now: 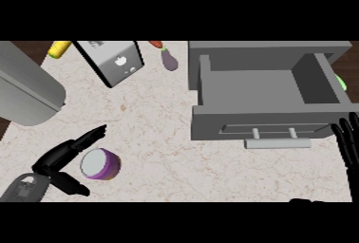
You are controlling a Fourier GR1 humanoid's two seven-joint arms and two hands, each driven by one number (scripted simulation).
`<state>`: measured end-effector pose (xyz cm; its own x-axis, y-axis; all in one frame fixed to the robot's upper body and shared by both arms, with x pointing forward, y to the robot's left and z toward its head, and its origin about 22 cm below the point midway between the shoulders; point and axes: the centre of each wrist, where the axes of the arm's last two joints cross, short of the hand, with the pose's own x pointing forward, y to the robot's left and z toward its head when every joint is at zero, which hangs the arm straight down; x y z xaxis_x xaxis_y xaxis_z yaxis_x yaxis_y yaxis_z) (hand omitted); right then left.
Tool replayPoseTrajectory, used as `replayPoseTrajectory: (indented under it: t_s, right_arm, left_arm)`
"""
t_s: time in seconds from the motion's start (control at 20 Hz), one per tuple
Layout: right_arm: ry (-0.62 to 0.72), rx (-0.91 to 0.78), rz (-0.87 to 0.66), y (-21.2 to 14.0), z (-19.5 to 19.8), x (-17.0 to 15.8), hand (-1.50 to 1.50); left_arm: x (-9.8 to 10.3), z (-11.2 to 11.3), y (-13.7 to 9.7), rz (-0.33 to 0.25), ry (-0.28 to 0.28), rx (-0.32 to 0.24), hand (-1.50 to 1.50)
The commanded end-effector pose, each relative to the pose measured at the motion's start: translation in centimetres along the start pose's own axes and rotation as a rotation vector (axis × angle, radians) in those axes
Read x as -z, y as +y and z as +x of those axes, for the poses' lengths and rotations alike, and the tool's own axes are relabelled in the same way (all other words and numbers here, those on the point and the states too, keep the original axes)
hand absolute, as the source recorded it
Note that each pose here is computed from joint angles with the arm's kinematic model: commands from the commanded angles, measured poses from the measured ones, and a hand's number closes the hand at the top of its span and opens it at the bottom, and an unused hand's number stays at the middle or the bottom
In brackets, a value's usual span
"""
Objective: Pick up the can, place it into the drawer and close the drawer
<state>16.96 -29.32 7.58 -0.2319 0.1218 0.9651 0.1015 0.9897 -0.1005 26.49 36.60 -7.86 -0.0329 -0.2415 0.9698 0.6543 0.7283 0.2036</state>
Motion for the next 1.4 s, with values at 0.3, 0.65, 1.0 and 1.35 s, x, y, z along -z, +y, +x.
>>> replayPoseTrajectory:
  t_s: [0.3,0.65,1.0,1.35]
  right_arm:
    - [0.009,0.005,0.012,-0.1,2.2,-1.2,-1.50]
    - [0.004,0.005,0.005,0.5,0.8,-0.2,-1.50]
    - [-0.005,0.022,-0.013,0.6,2.5,-2.6,-1.50]
    - [-0.004,-0.006,-0.008,-1.9,2.6,-0.8,-1.50]
  left_arm:
    - [1.4,-1.0,0.1,-0.091,-0.107,-0.093,-1.50]
    - [4.2,-1.3,-1.3,-0.109,-0.103,-0.112,-1.50]
    - [6.3,-0.9,-2.6,-0.130,-0.100,-0.119,-1.50]
    - [5.5,-1.1,-3.4,-0.194,-0.118,-0.121,-1.50]
